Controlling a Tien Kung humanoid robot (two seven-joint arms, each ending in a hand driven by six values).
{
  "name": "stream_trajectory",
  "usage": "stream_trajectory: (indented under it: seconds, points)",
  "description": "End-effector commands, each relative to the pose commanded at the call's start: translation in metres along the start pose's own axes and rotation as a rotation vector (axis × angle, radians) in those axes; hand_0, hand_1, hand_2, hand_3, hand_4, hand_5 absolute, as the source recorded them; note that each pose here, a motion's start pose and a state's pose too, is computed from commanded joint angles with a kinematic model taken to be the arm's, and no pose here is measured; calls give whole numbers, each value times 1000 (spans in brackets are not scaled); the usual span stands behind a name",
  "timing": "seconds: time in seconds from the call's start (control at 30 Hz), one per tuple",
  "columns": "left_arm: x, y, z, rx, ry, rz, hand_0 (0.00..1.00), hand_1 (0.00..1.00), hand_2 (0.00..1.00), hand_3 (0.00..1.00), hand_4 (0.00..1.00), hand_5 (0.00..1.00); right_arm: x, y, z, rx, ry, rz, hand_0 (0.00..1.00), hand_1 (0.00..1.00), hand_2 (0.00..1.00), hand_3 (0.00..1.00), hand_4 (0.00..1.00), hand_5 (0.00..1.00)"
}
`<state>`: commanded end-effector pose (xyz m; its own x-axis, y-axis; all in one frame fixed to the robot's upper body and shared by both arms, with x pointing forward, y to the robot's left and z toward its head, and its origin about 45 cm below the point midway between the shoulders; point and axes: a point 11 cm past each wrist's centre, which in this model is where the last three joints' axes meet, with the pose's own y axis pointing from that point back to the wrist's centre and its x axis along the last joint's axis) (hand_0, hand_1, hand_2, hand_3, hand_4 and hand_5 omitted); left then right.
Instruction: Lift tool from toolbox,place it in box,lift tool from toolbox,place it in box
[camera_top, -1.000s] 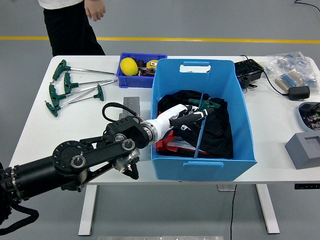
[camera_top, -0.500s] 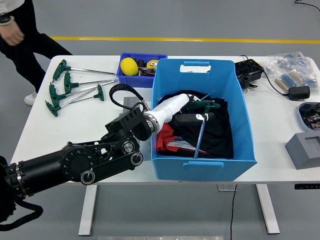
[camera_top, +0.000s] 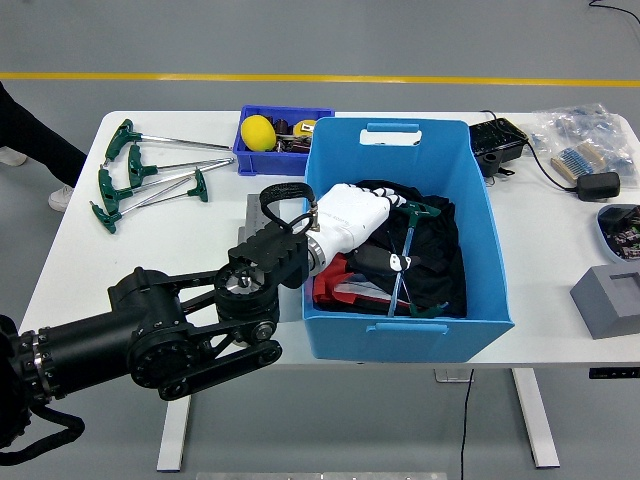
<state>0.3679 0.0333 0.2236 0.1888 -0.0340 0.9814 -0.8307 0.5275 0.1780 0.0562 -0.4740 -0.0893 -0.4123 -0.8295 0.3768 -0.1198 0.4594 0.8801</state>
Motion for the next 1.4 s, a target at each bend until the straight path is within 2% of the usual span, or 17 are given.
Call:
stream_trajectory:
  seconds: [0.13,0.27,0.37,0.4,0.57,0.6,0.63,0.77,0.8,0.97,1.0,1.1,1.17,1.2,1.23,1.37,1.4]
  points:
    - [9,2,4,-40,-75,98,819,888,998,960,872,845,0,0,0,-1,0,0,687,648,724,589,833,759]
    - [20,6,6,-77,-32,200,865,922,998,961,862,826,0,0,1,-2,-2,1,687,647,724,589,833,759]
    - [28,9,3,-69,8,254,865,922,998,961,862,826,0,0,2,-3,-3,1,687,647,724,589,833,759]
    - [31,11,1,-60,22,266,780,843,978,859,833,636,1,0,2,-3,-5,1,686,647,724,589,833,761]
    - [40,20,-5,-31,101,328,780,843,978,859,833,636,1,0,3,-3,-19,1,686,647,724,589,833,761]
    - [41,24,-9,-20,126,347,728,774,876,718,818,593,1,0,4,-5,-21,1,686,647,724,589,832,760]
    - [42,26,-13,-8,140,356,728,774,876,718,818,593,1,0,5,-6,-22,1,686,647,724,589,832,760]
    - [36,34,-38,68,165,329,728,774,876,718,818,593,1,0,8,-11,-30,3,686,647,724,589,832,760]
    - [33,37,-46,90,172,323,718,733,792,620,805,572,1,0,9,-13,-31,3,687,647,724,588,833,761]
    - [20,53,-83,149,217,307,718,733,792,620,805,572,1,0,12,-15,-30,3,687,647,724,588,833,761]
    - [16,56,-89,154,232,288,637,687,767,603,790,528,1,0,13,-17,-29,3,688,647,723,588,833,761]
    - [11,68,-112,211,287,295,637,687,767,603,790,528,0,0,16,-21,-24,2,688,647,723,588,833,761]
    - [7,80,-131,270,328,325,637,687,767,603,790,528,0,0,18,-21,-18,1,688,647,723,588,833,761]
    - [3,87,-141,303,343,337,560,645,725,590,789,480,0,1,18,-22,-17,0,688,647,724,588,832,760]
    - [-3,93,-151,338,358,340,560,645,725,590,789,480,0,1,18,-22,-19,0,688,647,724,588,832,760]
    - [-38,122,-198,518,406,274,560,645,725,590,789,480,0,1,20,-25,-27,-1,688,647,724,588,832,760]
    - [-47,130,-209,566,417,256,523,624,688,588,785,480,-1,1,20,-25,-27,-1,688,647,723,588,831,759]
